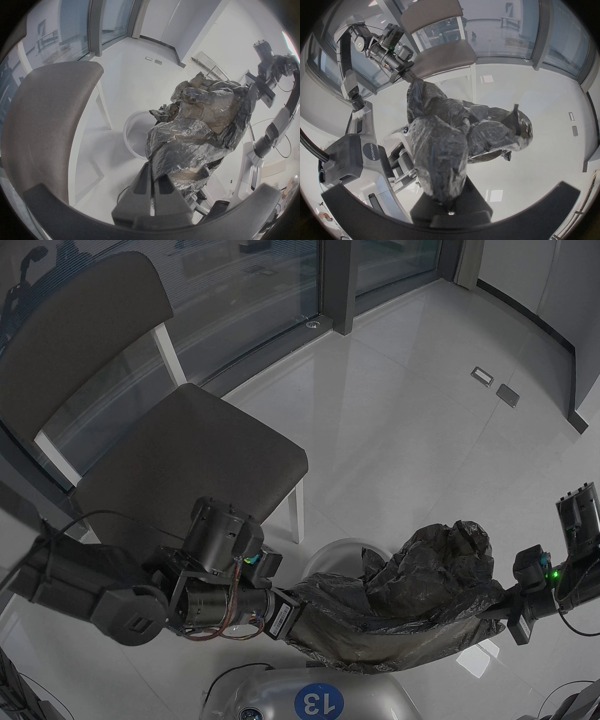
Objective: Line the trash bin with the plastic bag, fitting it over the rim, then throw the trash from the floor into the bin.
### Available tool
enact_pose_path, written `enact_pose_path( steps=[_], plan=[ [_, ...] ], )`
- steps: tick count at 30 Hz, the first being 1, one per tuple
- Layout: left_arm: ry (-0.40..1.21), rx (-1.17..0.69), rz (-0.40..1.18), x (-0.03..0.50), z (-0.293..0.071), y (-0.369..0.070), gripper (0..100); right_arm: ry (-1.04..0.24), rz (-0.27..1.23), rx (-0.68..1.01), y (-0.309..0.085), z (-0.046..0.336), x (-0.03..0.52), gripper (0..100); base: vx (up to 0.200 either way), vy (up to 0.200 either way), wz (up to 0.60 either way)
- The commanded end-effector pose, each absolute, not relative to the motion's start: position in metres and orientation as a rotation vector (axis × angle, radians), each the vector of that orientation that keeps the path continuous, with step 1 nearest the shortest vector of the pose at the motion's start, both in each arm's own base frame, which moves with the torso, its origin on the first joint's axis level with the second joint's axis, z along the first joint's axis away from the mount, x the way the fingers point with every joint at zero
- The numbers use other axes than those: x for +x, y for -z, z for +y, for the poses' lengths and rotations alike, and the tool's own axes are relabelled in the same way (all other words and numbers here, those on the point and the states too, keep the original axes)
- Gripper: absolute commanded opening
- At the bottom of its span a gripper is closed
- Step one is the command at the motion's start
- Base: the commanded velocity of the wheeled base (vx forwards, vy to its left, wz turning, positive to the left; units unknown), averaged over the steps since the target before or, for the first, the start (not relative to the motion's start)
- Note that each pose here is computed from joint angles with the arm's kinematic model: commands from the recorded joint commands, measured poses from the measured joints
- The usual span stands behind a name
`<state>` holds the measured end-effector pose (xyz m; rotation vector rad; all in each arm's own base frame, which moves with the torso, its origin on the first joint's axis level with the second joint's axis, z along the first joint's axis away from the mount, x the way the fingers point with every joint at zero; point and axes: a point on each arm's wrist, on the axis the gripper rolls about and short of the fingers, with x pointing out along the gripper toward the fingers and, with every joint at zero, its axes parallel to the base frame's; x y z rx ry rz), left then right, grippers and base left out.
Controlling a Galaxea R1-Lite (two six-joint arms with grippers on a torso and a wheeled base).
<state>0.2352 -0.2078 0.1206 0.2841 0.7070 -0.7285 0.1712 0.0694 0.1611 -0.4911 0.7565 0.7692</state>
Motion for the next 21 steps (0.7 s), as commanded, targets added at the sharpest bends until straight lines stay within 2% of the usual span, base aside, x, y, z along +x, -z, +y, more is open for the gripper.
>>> enact_pose_path(
  steps=[1,4,8,21],
  plan=[
    [0.682,0.285,0.749,0.268,-0.216,-0.099,0,-0.786,0.833,-0.494,-0.148,0.08,0.198,0,0.0,0.0,0.0],
    [0.682,0.283,0.763,0.273,-0.213,-0.101,0,-0.797,0.848,-0.496,-0.145,0.085,0.207,0,0.0,0.0,0.0],
    [0.674,0.295,0.873,0.271,-0.209,-0.1,0,-0.879,0.88,-0.488,-0.133,0.103,0.223,0,0.0,0.0,0.0],
    [0.628,0.315,0.963,0.275,-0.2,-0.08,0,-0.959,0.938,-0.522,-0.106,0.145,0.262,0,0.0,0.0,0.0]
  ],
)
